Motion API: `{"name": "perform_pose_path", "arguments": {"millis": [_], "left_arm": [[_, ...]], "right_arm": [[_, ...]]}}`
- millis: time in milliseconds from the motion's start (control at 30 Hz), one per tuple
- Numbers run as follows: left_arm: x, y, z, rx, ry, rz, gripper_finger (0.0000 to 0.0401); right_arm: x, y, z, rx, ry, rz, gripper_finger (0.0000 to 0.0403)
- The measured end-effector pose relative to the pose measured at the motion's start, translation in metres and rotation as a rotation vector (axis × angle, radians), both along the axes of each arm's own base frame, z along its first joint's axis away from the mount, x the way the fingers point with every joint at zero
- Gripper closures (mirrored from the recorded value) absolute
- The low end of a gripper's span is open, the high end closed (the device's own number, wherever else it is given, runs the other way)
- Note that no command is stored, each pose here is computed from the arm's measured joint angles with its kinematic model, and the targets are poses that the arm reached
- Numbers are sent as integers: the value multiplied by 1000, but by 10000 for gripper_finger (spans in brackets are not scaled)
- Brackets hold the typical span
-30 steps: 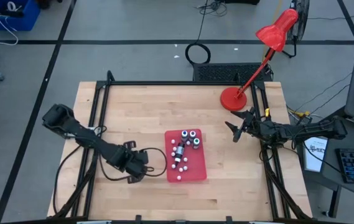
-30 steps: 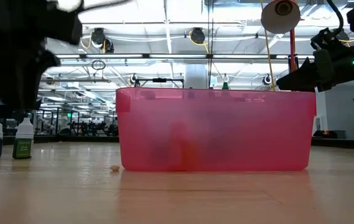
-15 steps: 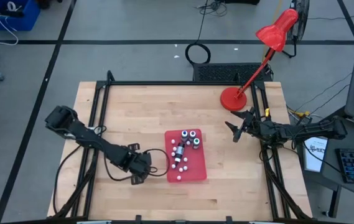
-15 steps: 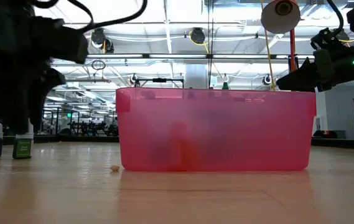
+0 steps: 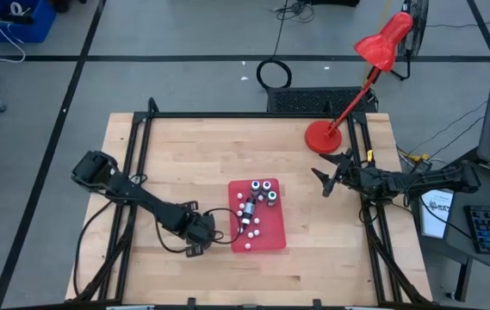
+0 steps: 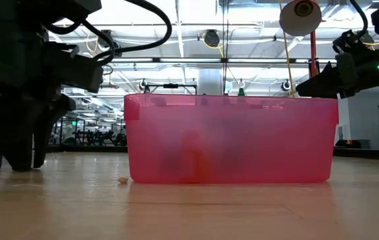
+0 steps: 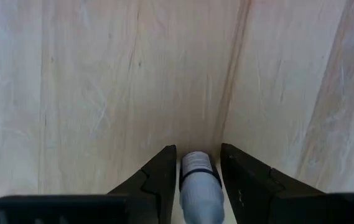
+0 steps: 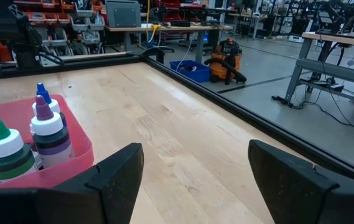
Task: Pick & Place food coloring
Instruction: Put the small green food coloring bottle into the red bin
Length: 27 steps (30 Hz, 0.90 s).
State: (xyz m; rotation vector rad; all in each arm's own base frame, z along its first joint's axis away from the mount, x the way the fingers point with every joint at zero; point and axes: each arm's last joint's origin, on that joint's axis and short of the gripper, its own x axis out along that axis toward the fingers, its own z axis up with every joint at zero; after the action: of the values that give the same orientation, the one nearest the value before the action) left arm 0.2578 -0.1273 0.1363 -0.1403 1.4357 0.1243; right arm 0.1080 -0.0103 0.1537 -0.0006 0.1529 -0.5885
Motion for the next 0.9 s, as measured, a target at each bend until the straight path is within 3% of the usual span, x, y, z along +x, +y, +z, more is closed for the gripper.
{"name": "perform_pose_path", "arguments": {"millis": [467, 900], "left_arm": [[-3, -1, 1, -52, 49, 22, 270], [-3, -1, 0, -34, 34, 20, 273]], "right_arm": [[0, 0, 0, 0, 0, 0, 124], [0, 0, 0, 0, 1, 0, 124]]}}
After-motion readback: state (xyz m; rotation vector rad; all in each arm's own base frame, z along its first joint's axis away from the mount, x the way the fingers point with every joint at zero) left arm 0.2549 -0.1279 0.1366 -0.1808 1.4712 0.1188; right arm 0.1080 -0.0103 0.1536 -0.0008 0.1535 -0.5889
